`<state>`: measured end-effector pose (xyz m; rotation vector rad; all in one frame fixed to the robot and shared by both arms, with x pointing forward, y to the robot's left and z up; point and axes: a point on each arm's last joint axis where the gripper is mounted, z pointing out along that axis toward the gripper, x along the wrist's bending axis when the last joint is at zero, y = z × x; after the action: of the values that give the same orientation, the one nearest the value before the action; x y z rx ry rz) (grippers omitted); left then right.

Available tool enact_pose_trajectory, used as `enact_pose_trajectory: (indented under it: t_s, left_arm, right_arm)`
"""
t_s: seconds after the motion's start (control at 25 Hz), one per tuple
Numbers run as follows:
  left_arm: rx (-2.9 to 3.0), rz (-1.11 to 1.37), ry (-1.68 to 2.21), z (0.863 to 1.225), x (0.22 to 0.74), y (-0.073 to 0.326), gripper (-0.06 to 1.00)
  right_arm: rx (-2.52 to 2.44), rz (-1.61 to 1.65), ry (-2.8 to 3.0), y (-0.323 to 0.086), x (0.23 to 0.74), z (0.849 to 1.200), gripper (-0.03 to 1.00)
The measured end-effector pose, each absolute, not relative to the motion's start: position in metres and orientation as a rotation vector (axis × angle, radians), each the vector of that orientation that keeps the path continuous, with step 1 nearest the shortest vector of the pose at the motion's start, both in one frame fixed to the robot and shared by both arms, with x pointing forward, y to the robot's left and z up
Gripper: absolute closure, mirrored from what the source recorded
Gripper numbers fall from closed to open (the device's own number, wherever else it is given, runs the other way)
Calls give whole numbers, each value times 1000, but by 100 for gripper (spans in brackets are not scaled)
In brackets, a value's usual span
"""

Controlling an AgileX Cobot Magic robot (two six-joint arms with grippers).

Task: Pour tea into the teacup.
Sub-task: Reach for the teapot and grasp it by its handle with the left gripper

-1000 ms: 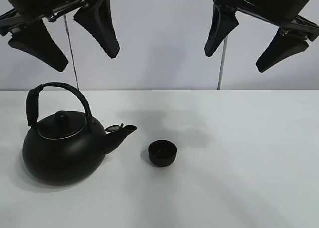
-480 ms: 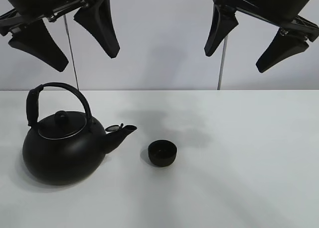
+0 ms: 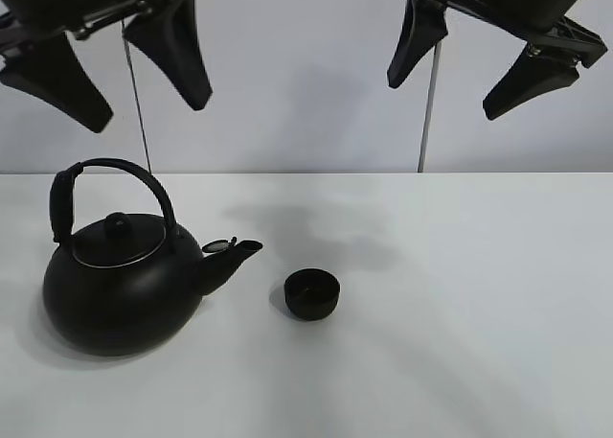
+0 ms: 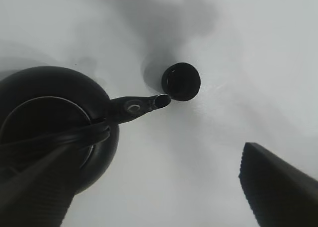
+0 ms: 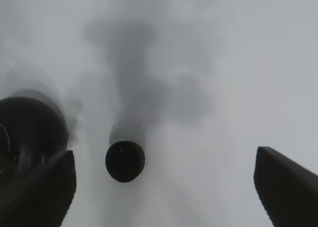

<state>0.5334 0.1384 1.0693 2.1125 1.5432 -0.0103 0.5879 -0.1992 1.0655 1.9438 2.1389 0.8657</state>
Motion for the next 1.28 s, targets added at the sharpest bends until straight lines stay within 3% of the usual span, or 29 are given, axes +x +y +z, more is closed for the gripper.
enact_pose_trajectory:
  t_s: [0.24,0.52,0.88,1.28]
  left_arm:
    - [2018,428,1316,1076,489,175,31]
    - [1792,788,1023,999,446,207,31]
    - [1701,830,1008,937,451,214,31]
    - [1580,900,1074,907,468,216,31]
  right_arm:
    - [1898,949,2055,-199,595,1070,29]
    - [1847,1034,1963,-200,603,1076,29]
    - [1820,1077,1913,-200,607,1079,29]
    - [1819,1077,1913,-200,607,1079,29]
